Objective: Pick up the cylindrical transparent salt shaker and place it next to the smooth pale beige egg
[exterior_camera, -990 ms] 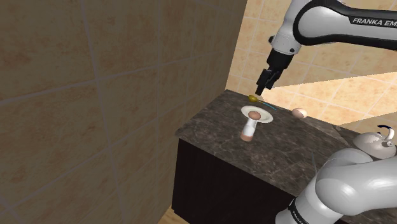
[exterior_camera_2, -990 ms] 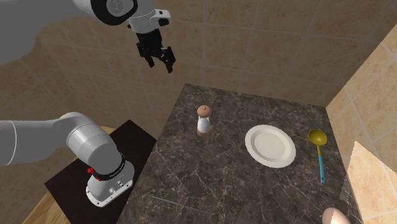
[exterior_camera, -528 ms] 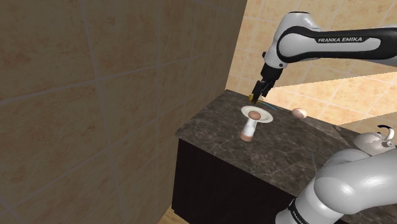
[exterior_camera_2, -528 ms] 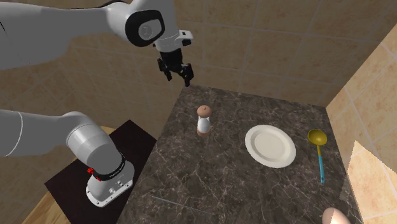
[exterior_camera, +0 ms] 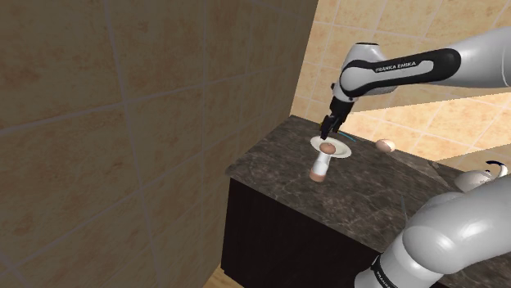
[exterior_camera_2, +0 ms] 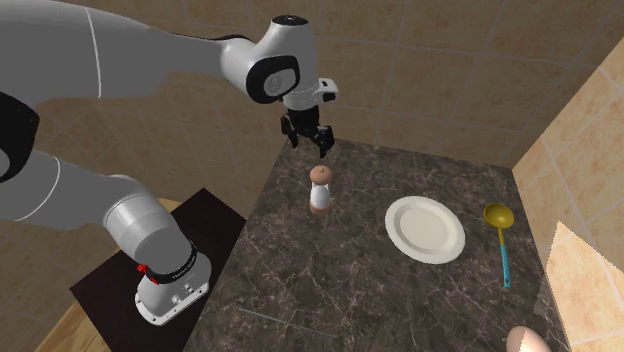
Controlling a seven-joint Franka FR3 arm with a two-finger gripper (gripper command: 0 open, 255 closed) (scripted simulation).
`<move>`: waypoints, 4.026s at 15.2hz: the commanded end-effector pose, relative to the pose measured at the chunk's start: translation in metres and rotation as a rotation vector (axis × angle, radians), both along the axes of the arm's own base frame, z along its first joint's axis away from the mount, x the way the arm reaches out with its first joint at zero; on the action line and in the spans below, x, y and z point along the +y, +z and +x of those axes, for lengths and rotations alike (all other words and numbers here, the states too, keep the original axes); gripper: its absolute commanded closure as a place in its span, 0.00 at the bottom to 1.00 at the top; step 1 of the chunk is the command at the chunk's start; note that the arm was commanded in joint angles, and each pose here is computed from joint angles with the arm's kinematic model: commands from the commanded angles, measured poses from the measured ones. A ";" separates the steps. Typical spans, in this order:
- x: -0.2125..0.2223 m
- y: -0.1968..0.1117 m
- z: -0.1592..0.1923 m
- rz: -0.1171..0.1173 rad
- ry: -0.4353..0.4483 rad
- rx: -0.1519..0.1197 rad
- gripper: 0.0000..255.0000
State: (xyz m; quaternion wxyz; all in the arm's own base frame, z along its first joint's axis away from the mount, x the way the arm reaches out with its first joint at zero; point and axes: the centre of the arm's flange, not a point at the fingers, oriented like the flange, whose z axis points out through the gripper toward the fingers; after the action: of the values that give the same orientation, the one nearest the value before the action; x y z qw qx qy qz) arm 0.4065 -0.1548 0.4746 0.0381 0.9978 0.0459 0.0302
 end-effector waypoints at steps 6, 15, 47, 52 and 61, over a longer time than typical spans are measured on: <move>-0.038 -0.047 0.023 -0.003 -0.008 0.015 0.00; -0.040 -0.076 0.025 -0.003 -0.008 0.015 0.00; -0.040 0.019 0.025 -0.003 -0.008 0.015 1.00; -0.040 0.045 0.025 -0.003 -0.008 0.015 1.00; -0.040 0.093 0.025 -0.003 -0.008 0.015 1.00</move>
State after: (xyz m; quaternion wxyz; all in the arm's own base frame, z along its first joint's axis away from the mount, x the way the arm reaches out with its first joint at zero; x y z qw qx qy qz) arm 0.4316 -0.1960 0.5621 0.0396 0.9981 0.0423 0.0227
